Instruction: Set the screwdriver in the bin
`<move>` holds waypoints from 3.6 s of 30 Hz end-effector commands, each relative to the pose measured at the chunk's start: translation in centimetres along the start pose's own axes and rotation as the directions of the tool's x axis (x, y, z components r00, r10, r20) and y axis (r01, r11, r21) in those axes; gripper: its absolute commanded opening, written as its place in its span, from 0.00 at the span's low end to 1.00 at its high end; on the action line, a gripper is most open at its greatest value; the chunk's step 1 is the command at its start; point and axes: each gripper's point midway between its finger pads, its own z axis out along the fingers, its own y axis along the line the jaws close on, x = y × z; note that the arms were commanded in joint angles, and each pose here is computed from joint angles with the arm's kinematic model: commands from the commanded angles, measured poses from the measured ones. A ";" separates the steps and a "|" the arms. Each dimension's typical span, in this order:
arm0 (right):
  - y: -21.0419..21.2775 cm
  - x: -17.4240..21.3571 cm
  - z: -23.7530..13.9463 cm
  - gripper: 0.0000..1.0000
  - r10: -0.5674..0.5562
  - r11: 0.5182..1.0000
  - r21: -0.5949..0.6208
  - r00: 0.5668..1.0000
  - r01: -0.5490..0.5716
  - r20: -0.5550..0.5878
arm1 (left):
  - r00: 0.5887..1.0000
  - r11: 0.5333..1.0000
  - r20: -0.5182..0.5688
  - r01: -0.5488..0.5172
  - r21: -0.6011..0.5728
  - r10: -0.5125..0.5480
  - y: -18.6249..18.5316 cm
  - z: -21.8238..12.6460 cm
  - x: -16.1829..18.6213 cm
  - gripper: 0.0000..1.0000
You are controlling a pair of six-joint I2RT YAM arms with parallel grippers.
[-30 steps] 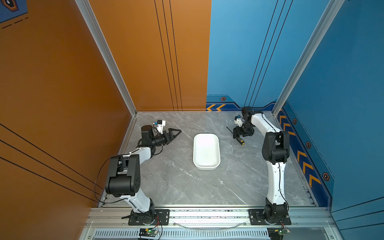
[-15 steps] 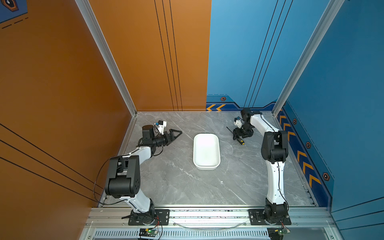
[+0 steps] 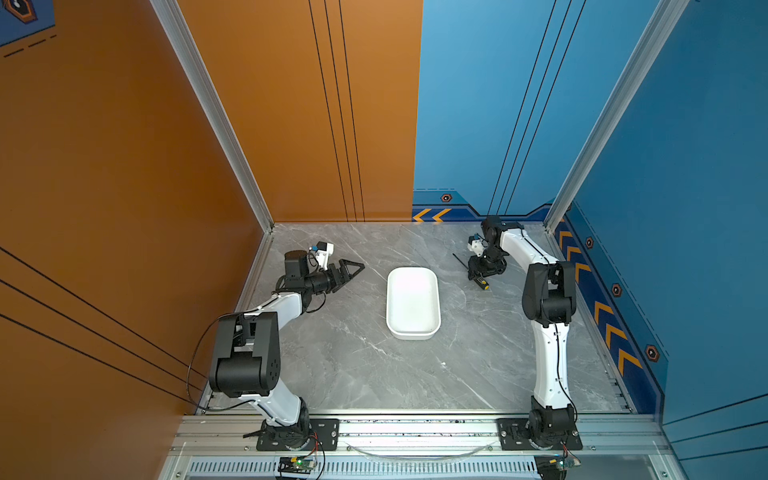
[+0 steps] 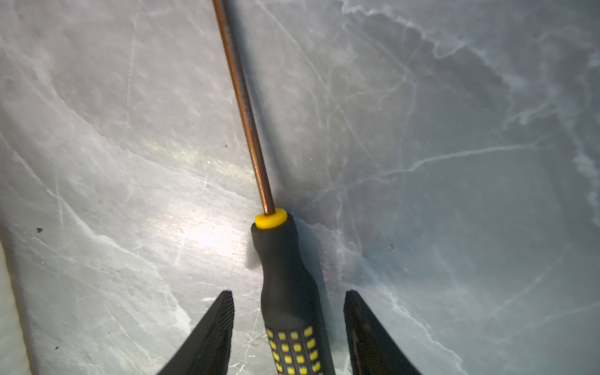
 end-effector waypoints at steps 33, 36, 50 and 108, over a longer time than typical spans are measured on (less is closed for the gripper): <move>0.2 1.5 0.9 0.00 0.092 0.993 -0.062 0.993 -0.096 -0.073 | 0.996 0.996 0.008 -0.087 -0.034 0.087 -1.2 -0.9 -0.7 0.98; 0.4 1.4 0.1 0.00 0.143 0.986 -0.073 0.987 -0.148 -0.071 | 0.996 0.996 0.005 -0.085 -0.034 0.085 -1.1 -0.9 -0.6 0.98; 4.7 0.1 -13.5 0.00 0.419 0.876 -0.292 0.905 -0.384 0.067 | 0.996 0.995 0.013 -0.090 -0.043 0.091 -1.2 -1.1 -0.5 0.98; 26.0 6.2 -6.8 0.00 0.384 0.923 -0.092 0.872 -0.374 0.304 | 0.997 0.987 -0.011 -0.080 -0.139 0.079 0.4 -1.1 2.0 0.98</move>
